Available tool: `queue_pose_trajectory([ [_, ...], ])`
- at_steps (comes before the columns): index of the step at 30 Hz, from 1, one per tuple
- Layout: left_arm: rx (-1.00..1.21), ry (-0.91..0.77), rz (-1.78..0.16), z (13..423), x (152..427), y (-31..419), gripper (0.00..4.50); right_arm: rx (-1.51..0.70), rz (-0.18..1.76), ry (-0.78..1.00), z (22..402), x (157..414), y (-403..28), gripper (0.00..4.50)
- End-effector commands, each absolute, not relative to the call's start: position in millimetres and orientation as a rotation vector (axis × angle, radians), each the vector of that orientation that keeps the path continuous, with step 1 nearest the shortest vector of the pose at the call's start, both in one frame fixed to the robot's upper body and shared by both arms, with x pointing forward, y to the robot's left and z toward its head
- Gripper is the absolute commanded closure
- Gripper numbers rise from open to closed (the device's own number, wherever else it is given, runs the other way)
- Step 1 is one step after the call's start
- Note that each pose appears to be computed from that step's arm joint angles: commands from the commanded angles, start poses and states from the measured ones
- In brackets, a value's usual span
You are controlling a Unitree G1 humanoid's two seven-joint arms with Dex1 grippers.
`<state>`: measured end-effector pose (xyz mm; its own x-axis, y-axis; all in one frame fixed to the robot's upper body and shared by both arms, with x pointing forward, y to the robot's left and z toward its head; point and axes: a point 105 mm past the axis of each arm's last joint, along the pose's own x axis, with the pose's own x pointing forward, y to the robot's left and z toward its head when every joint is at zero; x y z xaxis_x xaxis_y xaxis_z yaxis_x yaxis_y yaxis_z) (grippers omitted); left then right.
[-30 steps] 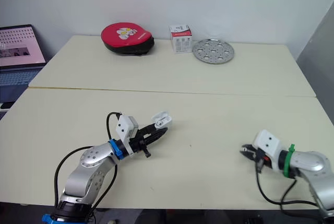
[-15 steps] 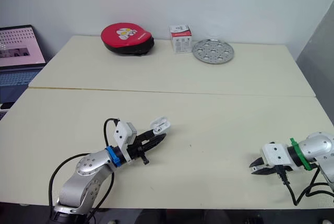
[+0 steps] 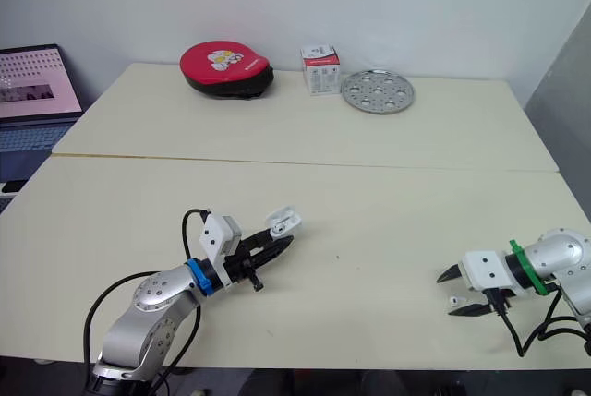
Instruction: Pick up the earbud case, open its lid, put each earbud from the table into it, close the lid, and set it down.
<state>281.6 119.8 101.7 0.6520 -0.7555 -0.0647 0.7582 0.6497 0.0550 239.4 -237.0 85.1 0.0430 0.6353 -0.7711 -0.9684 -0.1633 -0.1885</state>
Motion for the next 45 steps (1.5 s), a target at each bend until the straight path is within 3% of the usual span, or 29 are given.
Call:
queue_pose_trajectory([
  [1,0.091,-0.009,-0.876,113.6,281.9,117.9,3.7,-0.933,1.485,0.452,111.0,237.2,-235.5,1.73],
  [5,0.086,-0.007,-0.883,112.5,282.4,116.1,3.7,-0.989,1.366,0.48,130.5,235.4,-230.9,1.73],
  [10,0.073,-0.004,-0.895,110.2,282.5,110.7,3.7,-1.098,1.187,0.726,127.3,222.4,-231.6,1.73],
  [15,0.064,-0.003,-0.91,109.2,281.4,105.1,3.7,-1.175,1.12,0.792,114.3,226.1,-229.2,1.73],
  [35,0.057,-0.001,-0.887,107.5,278.7,106.6,3.7,-1.126,1.149,0.838,98.9,234.9,-222.3,1.73],
  [38,0.056,-0.001,-0.886,107.5,278.8,106.7,3.7,-1.113,1.164,0.85,96.0,231.1,-221.7,2.3],
  [43,0.057,0.0,-0.887,107.2,278.4,107.0,3.7,-1.085,1.19,0.833,97.8,227.4,-215.1,4.09],
  [45,0.058,0.001,-0.889,107.0,278.4,107.0,3.7,-1.084,1.194,0.819,100.6,227.7,-213.4,4.11],
])
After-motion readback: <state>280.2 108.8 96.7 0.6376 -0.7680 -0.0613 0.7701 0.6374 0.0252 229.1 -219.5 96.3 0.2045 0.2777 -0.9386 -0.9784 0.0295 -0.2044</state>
